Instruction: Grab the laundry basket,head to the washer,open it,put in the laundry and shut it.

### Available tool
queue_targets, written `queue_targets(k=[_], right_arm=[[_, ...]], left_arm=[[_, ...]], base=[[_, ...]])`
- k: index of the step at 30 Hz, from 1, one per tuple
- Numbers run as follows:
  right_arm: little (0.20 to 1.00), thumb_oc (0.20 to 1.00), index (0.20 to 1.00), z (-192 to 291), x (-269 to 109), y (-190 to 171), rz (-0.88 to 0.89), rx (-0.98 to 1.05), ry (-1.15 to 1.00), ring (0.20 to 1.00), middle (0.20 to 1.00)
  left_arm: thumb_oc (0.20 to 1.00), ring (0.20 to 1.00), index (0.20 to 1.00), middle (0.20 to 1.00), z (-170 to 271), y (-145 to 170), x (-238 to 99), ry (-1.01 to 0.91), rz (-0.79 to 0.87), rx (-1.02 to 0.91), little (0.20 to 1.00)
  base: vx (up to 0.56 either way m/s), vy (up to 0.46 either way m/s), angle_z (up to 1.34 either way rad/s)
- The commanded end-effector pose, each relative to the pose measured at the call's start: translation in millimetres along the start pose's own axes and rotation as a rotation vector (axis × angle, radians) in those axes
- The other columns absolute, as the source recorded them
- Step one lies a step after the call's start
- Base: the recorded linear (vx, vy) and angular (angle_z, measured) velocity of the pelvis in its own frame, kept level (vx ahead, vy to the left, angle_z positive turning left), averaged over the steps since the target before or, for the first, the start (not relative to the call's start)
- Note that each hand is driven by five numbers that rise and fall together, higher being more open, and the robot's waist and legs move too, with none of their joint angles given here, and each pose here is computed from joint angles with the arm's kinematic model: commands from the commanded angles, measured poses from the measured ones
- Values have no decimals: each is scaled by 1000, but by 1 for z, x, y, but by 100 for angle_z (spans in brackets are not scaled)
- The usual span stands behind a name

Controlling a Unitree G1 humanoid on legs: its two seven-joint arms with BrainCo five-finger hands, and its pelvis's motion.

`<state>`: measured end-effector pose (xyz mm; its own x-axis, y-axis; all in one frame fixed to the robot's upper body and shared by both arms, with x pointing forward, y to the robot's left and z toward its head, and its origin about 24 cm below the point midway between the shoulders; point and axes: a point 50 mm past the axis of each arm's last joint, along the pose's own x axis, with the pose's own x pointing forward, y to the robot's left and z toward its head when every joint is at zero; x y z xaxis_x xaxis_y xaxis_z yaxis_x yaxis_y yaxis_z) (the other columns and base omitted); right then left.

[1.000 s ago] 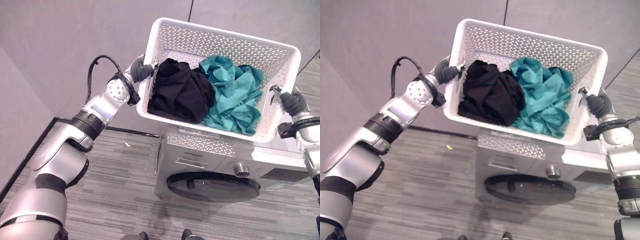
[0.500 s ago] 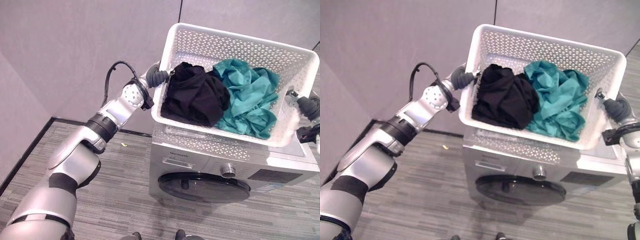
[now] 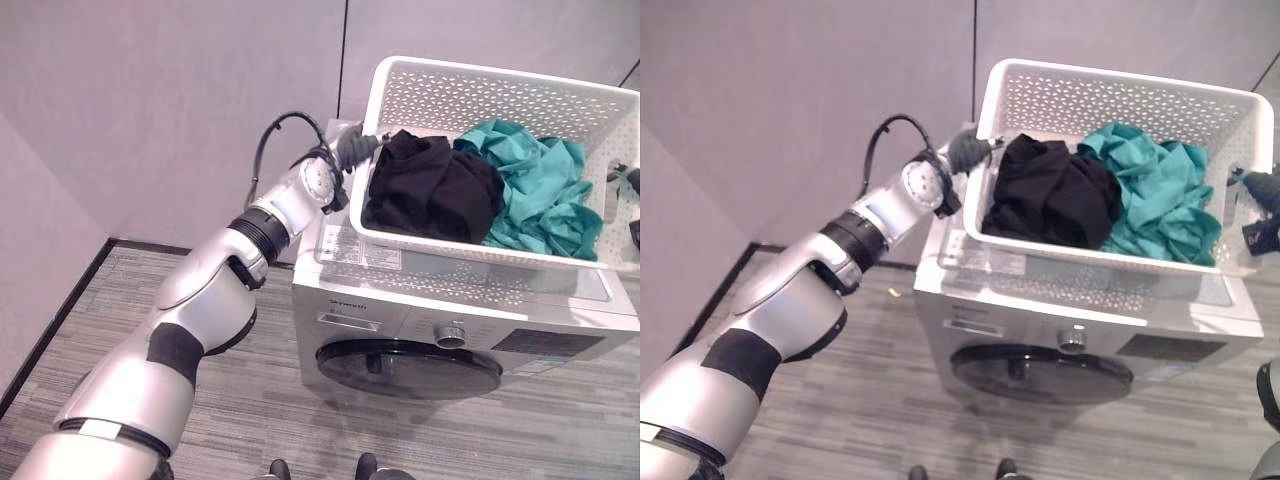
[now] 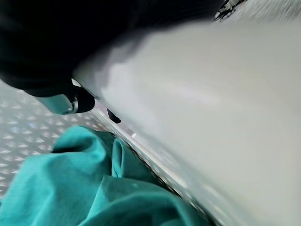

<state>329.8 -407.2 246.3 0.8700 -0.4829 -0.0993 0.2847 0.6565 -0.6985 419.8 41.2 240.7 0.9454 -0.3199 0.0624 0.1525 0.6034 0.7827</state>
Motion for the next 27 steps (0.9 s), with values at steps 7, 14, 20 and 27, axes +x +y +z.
queue_targets(k=[7, 14, 20, 27], right_arm=[[1000, 1000, 1000, 0, 4, -2, -63, -135, 119, 1000, 1000], [1000, 1000, 1000, -37, -6, -25, -112, -296, 323, 1000, 1000], [1000, 1000, 1000, -47, -9, -29, -144, -298, 379, 1000, 1000], [1000, 1000, 1000, -19, -4, -30, -200, -168, 245, 1000, 1000]], left_arm=[[1000, 1000, 1000, 1000, -31, 51, -4, 157, 163, 4, 1000], [1000, 1000, 1000, 1000, -27, 34, -1, 158, 120, 26, 1000], [1000, 1000, 1000, 1000, -16, 37, 1, 126, 135, 25, 1000], [1000, 1000, 1000, 1000, -1, 65, -1, 66, 221, -22, 1000]], base=[[-4, 13, 0], [3, 12, 9], [9, 27, 16], [4, 43, -5]])
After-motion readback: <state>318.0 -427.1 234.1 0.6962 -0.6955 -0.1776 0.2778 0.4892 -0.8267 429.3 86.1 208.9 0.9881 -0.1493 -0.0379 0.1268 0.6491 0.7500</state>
